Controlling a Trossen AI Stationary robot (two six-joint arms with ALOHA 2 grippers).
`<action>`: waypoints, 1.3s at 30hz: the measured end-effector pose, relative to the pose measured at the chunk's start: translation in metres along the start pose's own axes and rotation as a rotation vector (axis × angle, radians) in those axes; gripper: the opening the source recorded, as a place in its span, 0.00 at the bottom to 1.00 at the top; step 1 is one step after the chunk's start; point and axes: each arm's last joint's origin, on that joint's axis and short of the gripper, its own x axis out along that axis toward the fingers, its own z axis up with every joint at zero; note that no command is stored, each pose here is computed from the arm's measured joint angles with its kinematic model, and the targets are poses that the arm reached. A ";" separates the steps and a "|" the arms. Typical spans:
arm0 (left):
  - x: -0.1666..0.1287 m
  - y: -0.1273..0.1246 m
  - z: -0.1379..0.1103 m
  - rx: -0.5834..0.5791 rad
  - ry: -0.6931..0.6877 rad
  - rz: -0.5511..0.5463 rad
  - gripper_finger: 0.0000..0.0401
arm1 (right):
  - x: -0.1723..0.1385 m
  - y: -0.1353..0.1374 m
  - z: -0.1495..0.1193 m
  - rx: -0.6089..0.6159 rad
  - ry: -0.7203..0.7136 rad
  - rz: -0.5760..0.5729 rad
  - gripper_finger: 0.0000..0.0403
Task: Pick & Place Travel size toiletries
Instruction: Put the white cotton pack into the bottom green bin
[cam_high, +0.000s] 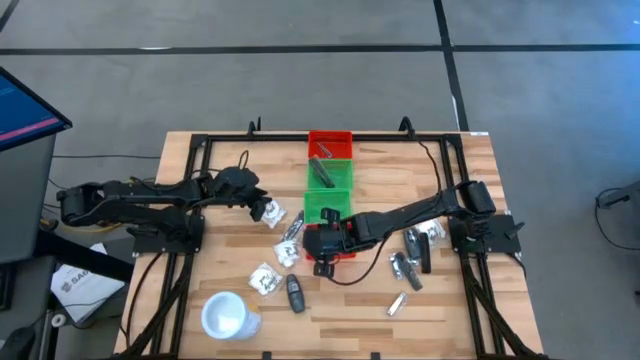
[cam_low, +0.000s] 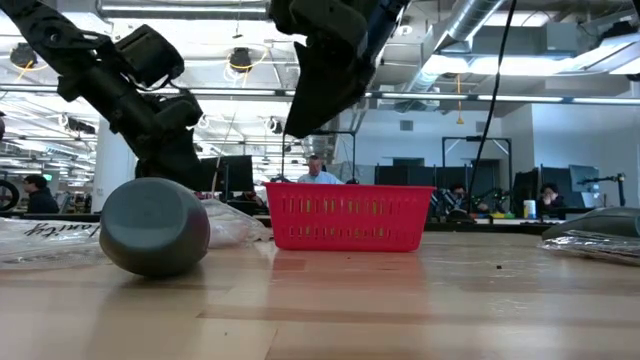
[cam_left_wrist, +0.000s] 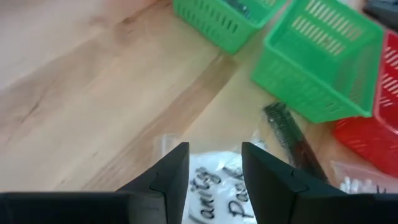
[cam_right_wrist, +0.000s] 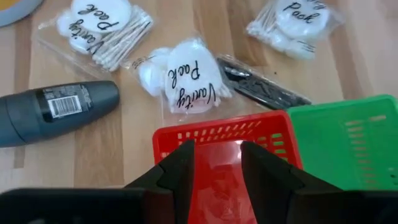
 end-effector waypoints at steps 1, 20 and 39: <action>0.000 0.001 -0.001 -0.005 0.011 -0.002 0.35 | -0.001 0.001 -0.001 0.001 0.008 -0.007 0.30; 0.012 0.005 -0.012 -0.020 0.155 -0.022 0.35 | -0.010 0.022 -0.017 0.009 0.046 -0.143 0.30; 0.021 0.007 -0.019 -0.021 0.215 -0.001 0.01 | -0.010 0.024 -0.016 0.022 0.030 -0.141 0.30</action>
